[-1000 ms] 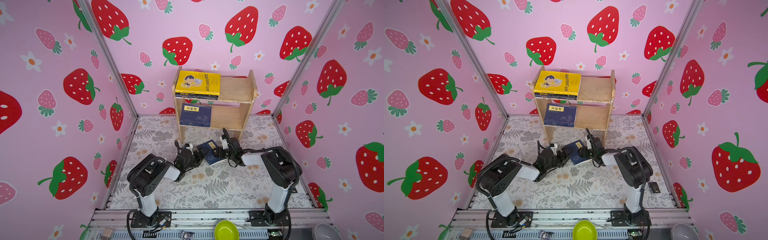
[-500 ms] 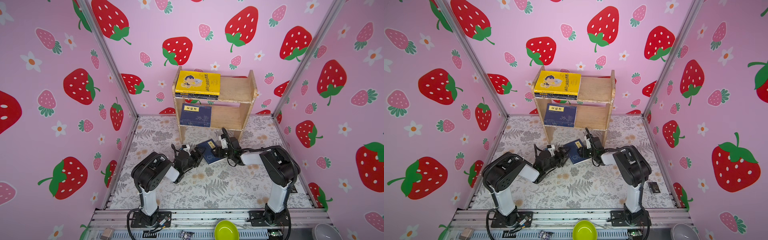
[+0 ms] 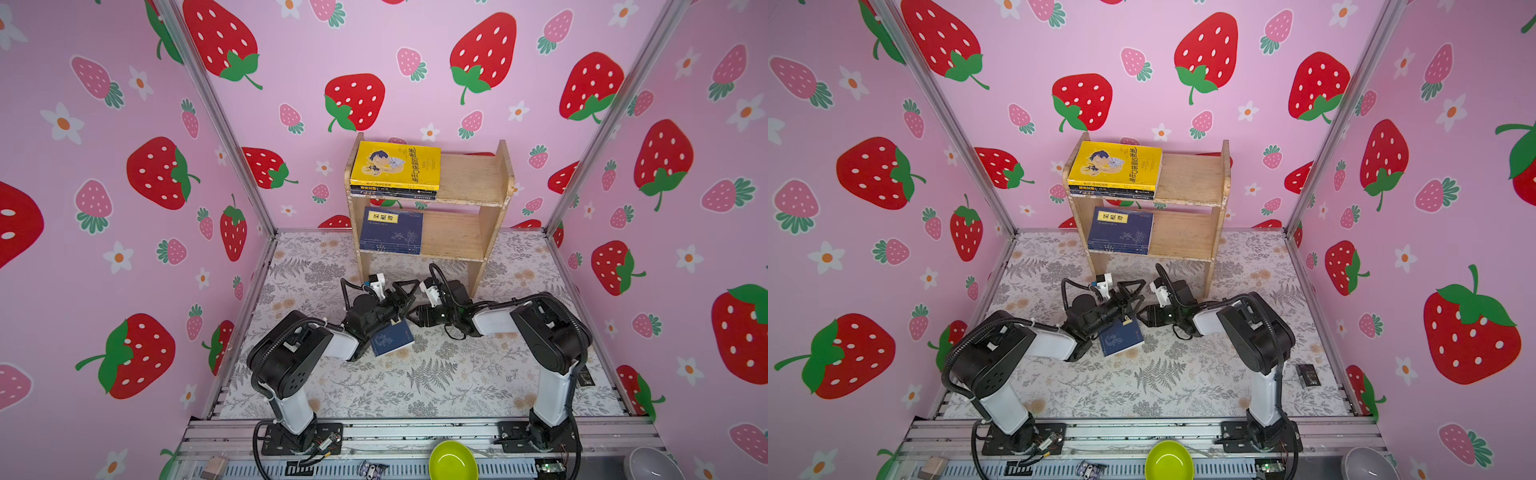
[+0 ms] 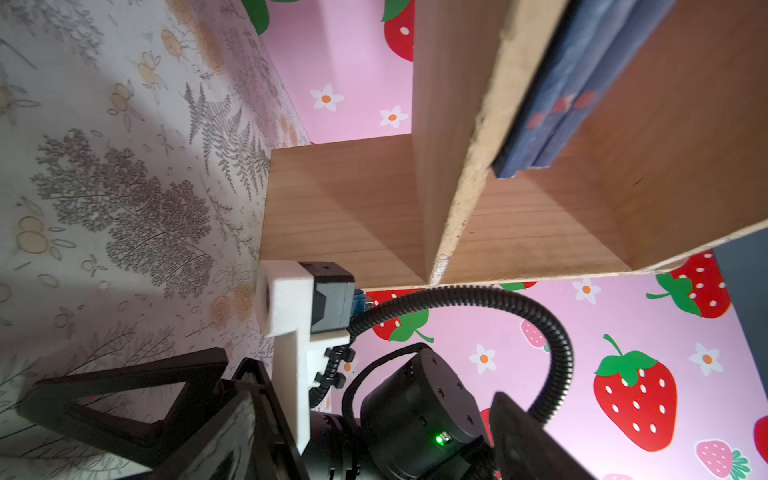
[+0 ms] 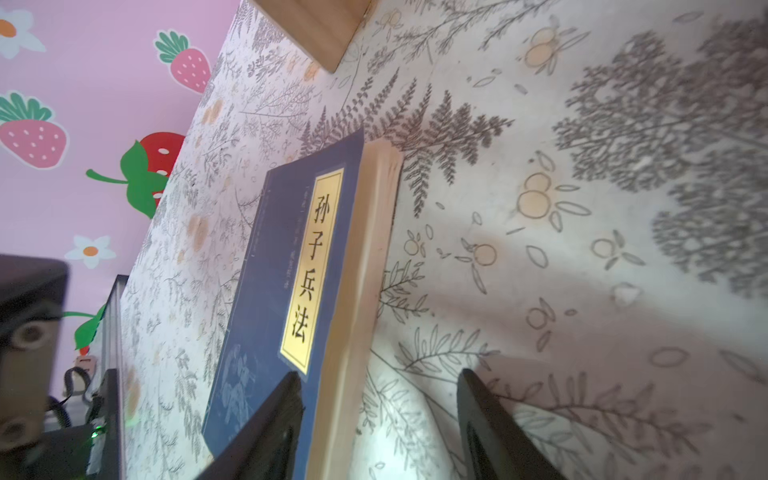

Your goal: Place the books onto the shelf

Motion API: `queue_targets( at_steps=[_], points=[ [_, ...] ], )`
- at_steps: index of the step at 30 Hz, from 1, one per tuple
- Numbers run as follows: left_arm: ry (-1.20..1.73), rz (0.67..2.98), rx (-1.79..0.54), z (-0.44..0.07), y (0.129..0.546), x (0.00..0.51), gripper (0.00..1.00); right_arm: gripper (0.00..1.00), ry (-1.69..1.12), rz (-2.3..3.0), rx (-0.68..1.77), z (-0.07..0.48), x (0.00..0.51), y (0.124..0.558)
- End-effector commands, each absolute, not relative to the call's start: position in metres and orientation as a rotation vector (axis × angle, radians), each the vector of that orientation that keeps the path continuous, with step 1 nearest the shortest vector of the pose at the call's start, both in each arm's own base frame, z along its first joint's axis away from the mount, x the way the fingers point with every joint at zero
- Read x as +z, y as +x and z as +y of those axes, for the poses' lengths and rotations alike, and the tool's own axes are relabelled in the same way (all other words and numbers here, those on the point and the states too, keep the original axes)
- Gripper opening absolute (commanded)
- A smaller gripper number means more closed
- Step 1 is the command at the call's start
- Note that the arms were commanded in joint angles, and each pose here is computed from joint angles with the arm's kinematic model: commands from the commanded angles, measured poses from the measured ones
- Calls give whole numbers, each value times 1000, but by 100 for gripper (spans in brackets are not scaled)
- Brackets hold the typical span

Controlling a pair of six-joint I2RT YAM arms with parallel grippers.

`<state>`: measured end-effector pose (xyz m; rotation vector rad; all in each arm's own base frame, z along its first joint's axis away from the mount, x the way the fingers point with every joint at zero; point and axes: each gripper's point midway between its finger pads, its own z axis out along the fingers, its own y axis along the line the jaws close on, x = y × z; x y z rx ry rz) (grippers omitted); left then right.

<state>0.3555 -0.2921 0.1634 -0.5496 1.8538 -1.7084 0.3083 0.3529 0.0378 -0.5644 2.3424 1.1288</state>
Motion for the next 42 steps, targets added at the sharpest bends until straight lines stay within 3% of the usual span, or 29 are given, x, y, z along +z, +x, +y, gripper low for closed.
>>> queue_targets(
  at_steps=[1,4,9,12,17,33,42],
  points=[
    [-582,1923,-1647,-282,351,147,89,62,-520,2522,1093,335,0,287],
    [-581,2040,-1495,-260,343,135,90,62,-515,2513,1074,334,4,288],
    [-506,2309,-873,-189,308,125,100,60,-563,2471,983,337,22,292],
    [-497,2412,-666,-148,289,118,99,60,-628,2446,971,349,30,288],
    [-554,2543,-764,-137,268,84,100,56,-677,2447,922,369,30,283],
    [-594,2621,-835,-151,270,29,100,21,-672,2564,759,380,-15,276],
    [-583,2391,-1093,-170,292,55,99,17,-757,2650,683,381,-55,259]
  ],
)
